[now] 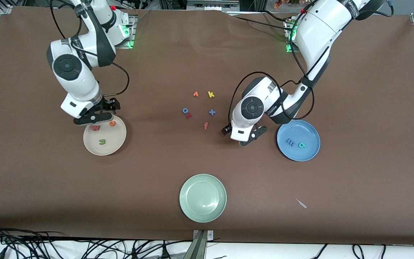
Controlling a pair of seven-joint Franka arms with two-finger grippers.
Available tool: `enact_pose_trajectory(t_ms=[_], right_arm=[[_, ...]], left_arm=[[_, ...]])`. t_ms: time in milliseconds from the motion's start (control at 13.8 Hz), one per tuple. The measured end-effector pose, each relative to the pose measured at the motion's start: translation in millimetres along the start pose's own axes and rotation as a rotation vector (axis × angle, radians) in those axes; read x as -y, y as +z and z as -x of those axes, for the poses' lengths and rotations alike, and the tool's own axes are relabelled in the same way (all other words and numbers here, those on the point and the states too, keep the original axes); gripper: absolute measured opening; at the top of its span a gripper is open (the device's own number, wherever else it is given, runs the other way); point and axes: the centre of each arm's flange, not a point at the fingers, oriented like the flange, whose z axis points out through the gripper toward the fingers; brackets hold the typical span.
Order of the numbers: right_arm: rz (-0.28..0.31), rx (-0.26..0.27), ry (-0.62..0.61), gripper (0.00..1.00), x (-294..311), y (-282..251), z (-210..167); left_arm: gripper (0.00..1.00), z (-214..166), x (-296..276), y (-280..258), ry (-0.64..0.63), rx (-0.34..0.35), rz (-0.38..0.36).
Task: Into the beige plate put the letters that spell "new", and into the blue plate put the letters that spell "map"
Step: 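Release the E while the right gripper places the 9 on the cream plate, then grasp the yellow D with the left gripper while the right gripper retracts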
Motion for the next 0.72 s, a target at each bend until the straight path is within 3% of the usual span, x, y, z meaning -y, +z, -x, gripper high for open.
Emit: enact_pose_trajectory(t_ms=[362,579,724], right_arm=[[-0.019,0.011,0.063,1.00,-22,-102,-27],[-0.019,0.029,0.060,1.00,-29,-159,-26],[-0.057,0.051,0.032,1.00,-31,-187,-19]], left_arm=[[1.00,1,0,4,-0.023,0.003,-0.003],[0.98,2,1,11,-0.024,0.009,-0.012],[0.95,8,0,18,-0.016,0.015,-0.023]])
